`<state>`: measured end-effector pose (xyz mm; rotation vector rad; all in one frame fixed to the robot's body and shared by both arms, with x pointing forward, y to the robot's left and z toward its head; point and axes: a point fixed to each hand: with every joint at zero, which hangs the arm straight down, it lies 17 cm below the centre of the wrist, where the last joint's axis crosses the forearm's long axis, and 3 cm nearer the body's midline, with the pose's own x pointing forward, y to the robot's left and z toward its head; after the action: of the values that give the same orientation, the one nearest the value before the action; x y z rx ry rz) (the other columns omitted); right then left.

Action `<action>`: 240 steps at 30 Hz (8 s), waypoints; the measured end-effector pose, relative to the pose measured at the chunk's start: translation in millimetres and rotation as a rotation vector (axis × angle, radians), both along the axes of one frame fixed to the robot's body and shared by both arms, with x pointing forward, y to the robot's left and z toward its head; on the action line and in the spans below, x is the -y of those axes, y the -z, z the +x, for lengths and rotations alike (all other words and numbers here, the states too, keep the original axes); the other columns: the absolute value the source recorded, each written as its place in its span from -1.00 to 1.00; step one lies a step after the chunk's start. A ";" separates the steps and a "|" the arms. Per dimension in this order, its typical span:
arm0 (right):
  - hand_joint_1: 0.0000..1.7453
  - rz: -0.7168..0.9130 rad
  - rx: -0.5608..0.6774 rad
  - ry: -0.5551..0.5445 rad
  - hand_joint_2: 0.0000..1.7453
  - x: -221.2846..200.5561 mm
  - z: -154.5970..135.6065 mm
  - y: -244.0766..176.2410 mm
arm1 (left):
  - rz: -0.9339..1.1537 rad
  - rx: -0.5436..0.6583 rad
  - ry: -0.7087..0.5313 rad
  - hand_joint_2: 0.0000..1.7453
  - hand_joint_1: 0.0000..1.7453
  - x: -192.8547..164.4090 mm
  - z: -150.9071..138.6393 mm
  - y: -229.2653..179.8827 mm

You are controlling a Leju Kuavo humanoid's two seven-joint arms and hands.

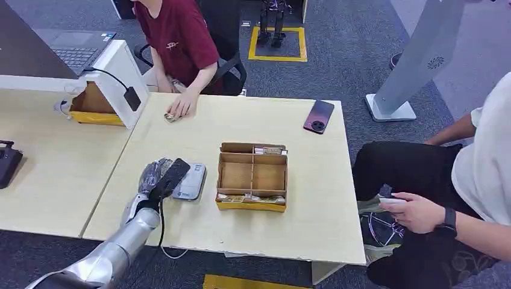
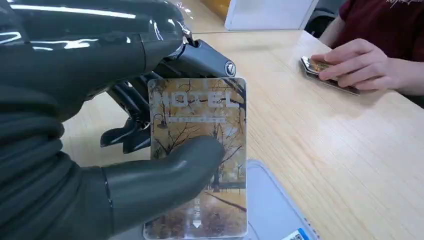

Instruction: Pass the card to the sensor for recognition and then transmit it.

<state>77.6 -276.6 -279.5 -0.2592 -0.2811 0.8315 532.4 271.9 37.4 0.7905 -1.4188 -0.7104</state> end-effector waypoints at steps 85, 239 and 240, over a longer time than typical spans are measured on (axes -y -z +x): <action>-1.00 0.013 0.022 -0.191 1.00 -27.7 21.8 -4.0 | -0.267 0.623 -0.011 1.00 -1.00 -15.6 52.5 -202.7; -1.00 -0.006 0.007 -0.160 1.00 -29.1 10.5 -2.7 | 0.277 0.681 0.430 1.00 1.00 195.0 -42.7 -196.6; -1.00 -0.008 0.004 -0.162 1.00 -29.3 11.1 -2.7 | 0.288 0.679 0.417 1.00 1.00 192.2 -36.0 -198.8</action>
<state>88.7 -247.3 -276.7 -0.2476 -0.3058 0.9922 496.4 79.6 236.2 1.0295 -2.1666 -1.0395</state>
